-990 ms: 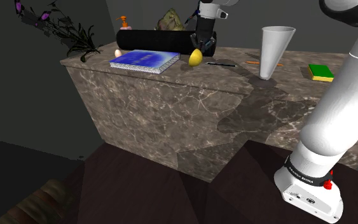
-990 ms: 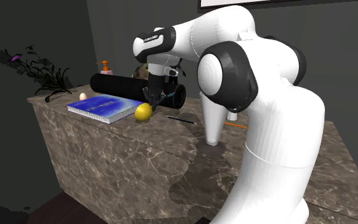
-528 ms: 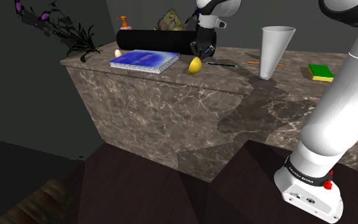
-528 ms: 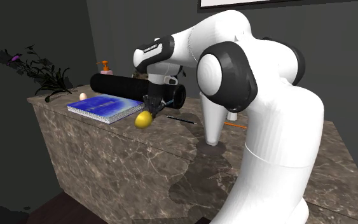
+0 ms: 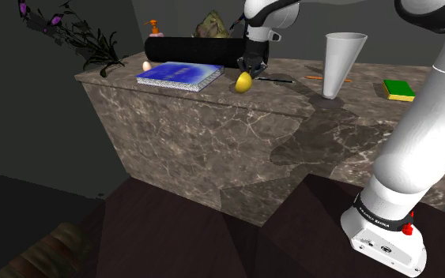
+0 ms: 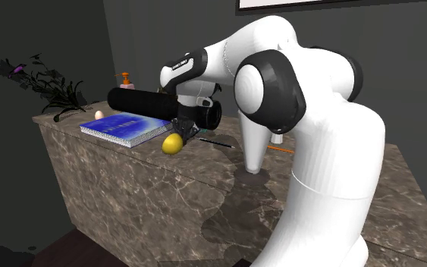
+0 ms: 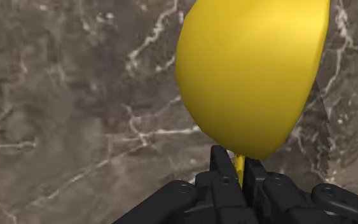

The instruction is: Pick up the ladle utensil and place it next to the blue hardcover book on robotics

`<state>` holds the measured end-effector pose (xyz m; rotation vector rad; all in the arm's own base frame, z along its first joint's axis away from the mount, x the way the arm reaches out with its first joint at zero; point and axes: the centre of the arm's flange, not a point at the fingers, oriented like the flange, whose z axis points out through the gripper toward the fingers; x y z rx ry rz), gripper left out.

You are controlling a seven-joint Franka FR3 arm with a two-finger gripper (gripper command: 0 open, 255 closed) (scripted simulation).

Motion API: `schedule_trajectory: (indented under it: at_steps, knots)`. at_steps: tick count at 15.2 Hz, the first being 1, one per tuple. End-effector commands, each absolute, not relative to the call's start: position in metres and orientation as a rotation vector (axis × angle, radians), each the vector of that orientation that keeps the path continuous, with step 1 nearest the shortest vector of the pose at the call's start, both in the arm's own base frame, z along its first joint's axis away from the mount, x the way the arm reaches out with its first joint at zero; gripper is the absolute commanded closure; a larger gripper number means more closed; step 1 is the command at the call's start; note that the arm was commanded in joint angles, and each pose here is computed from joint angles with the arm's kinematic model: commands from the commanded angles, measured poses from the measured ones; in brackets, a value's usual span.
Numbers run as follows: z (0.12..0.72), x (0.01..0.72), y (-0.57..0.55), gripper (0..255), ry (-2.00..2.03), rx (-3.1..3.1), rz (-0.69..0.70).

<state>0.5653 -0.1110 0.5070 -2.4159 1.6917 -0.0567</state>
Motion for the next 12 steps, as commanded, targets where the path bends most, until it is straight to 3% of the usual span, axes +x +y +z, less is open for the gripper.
schedule_trajectory:
  at_steps: [1,4,5,10,12]
  knots:
    - [0.505,0.565,-0.109,255,1.690,-2.419,-0.051]
    - [0.505,0.565,-0.109,255,1.690,-2.419,-0.051]
    - [0.506,0.565,-0.109,0,1.690,-2.419,-0.051]
    - [0.505,0.565,-0.109,0,1.690,-2.419,-0.051]
    - [0.531,0.562,-0.113,0,1.690,-2.419,-0.051]
